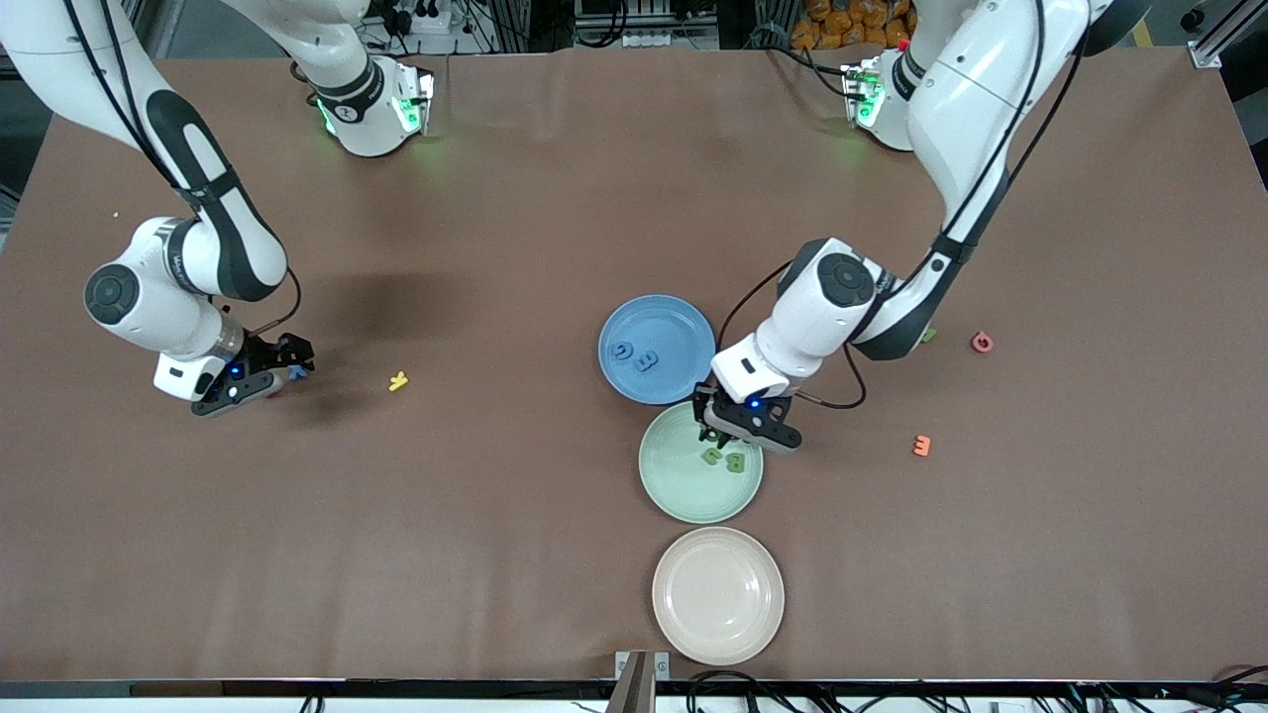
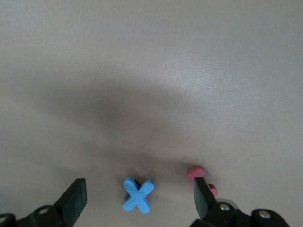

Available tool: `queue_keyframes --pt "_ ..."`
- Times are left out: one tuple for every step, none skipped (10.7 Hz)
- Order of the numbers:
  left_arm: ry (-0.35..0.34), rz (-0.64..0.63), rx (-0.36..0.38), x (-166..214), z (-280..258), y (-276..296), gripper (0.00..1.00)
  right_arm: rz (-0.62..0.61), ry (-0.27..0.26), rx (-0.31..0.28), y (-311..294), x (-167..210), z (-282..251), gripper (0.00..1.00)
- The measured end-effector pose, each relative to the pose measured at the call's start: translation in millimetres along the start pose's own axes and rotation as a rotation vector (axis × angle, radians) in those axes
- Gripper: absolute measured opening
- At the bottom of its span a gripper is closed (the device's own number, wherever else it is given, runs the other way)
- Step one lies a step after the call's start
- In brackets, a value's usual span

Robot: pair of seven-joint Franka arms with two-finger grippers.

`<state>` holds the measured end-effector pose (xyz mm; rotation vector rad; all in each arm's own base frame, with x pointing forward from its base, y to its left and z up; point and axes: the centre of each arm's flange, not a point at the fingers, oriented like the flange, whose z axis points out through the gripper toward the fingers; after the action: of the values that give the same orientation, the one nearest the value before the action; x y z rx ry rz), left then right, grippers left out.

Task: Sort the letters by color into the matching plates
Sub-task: 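Release b onto the green plate while the right gripper descends to x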

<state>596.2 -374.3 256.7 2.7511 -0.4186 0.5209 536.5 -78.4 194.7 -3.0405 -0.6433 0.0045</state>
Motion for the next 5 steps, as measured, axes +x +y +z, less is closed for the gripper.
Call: queue_keyframes --pt "0.003 -0.018 0.009 -1 3 10 0.3 0.0 0.006 -0.003 -2 -3 7 1.0" --pt "0.006 -0.03 0.016 -2 5 16 0.43 0.0 0.006 -0.003 -4 -6 12 1.0" --pt "0.007 -0.04 0.019 -1 6 17 0.57 0.001 0.004 -0.001 -5 -8 16 1.0" --pt "0.01 -0.047 0.023 0 5 14 0.71 0.001 0.007 -0.003 -6 -10 18 1.0" --pt "0.015 -0.053 0.028 3 4 9 0.84 0.001 0.01 -0.005 -7 -12 20 1.0"
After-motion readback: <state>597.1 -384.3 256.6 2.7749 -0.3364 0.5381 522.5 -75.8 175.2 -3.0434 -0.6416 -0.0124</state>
